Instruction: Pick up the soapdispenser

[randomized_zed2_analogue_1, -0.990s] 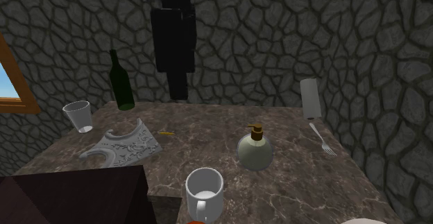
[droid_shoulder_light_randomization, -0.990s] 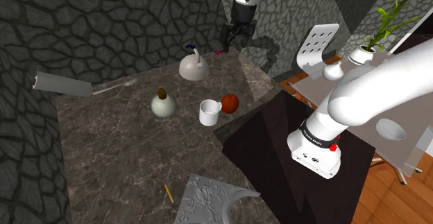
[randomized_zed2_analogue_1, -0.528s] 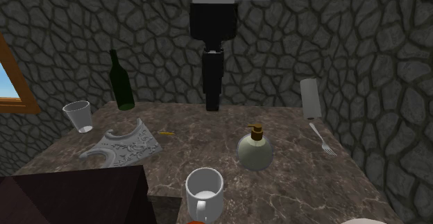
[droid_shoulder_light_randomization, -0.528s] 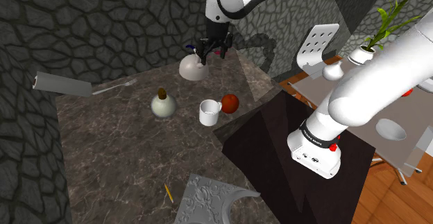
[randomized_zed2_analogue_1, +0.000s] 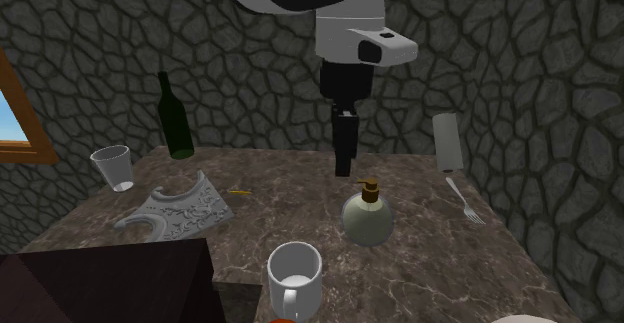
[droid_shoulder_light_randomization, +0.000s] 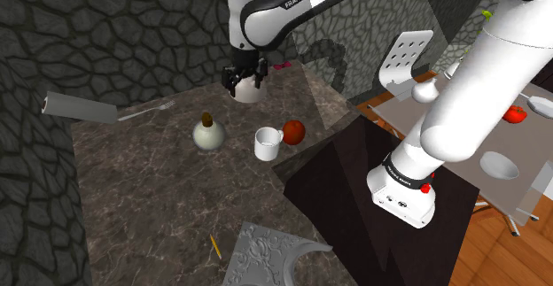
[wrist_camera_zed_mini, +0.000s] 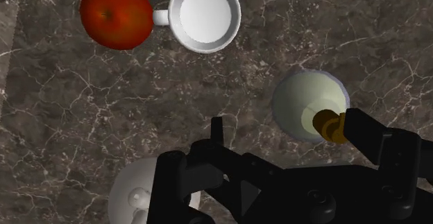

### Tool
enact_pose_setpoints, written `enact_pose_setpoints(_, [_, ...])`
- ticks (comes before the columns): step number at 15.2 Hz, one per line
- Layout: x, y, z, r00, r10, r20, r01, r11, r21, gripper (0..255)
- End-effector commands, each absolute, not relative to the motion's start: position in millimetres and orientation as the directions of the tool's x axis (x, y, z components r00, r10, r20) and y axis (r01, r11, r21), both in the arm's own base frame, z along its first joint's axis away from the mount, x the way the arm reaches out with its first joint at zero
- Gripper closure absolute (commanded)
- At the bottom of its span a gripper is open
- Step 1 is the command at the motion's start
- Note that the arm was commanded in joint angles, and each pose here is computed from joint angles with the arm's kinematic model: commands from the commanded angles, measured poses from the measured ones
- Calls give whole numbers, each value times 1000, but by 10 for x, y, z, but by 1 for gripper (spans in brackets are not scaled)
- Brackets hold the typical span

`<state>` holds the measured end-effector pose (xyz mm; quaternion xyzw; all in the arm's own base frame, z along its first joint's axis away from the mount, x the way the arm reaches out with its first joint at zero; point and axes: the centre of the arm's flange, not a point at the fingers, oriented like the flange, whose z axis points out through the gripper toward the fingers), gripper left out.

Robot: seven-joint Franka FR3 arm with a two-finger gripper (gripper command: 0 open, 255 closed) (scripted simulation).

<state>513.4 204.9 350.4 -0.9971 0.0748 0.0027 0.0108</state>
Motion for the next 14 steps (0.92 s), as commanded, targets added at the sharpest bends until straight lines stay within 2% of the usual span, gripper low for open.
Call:
enact_pose_setpoints(1, [5279, 2225, 3359, 988, -156, -6, -156, -988, -17, 0])
enact_pose_setpoints(14, [6197, 3108, 2331, 982, -188, 0, -188, -982, 13, 0])
